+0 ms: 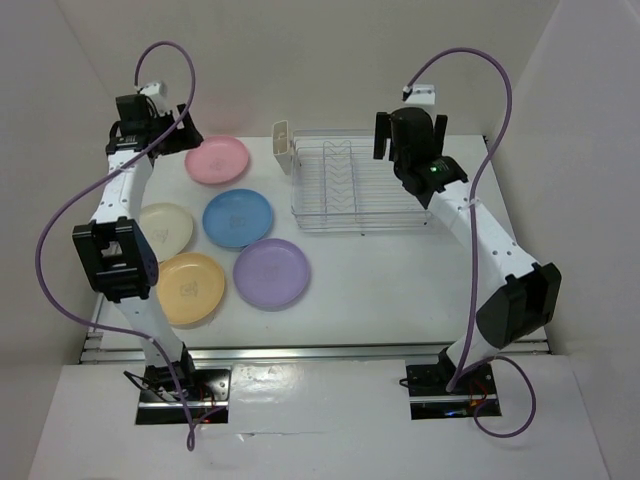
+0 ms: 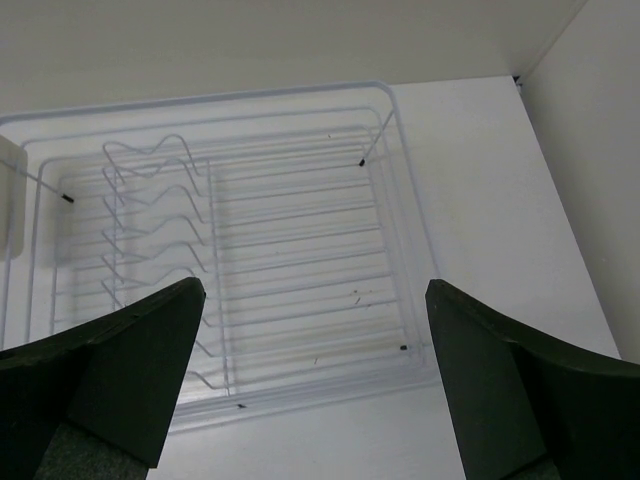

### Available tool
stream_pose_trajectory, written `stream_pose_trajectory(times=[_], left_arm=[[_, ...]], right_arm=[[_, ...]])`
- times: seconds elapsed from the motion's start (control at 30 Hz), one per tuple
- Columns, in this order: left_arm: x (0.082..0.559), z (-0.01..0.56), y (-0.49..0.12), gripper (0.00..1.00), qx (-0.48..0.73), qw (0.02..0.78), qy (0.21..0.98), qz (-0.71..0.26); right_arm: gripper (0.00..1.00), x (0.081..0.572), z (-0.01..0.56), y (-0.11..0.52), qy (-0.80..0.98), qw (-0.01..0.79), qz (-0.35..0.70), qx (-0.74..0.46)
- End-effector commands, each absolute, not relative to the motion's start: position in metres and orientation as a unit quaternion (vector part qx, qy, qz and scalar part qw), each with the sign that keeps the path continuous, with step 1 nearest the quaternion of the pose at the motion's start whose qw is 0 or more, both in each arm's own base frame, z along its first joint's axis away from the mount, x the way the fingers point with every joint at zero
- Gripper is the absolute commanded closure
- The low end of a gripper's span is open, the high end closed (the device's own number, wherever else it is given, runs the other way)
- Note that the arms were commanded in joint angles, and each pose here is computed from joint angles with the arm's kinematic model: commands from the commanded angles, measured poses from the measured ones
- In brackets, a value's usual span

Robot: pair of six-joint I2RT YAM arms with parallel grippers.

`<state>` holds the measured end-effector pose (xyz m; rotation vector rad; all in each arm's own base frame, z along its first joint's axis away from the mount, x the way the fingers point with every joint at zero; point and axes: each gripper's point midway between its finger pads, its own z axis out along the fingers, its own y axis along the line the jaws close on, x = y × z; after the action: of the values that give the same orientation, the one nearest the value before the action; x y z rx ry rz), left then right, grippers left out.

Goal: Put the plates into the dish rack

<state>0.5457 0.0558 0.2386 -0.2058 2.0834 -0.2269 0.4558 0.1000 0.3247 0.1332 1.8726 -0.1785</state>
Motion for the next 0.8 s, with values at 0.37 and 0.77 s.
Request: stream_pose_trajectory(times=[0.37,0.77], left_arm=[[0.577,0.156,0.077,0.09,-0.118,0.449,0.865,-0.190],[0.599,0.103,0.092,0.13,-0.172,0.423,0.874,-0.162]], right_arm=[[0.00,0.443,0.342,0.107,0.796,0.600,-0.050,0.059],[0.00,0.451,0.338,0.141,0.803,0.594,-0.037,0.032]])
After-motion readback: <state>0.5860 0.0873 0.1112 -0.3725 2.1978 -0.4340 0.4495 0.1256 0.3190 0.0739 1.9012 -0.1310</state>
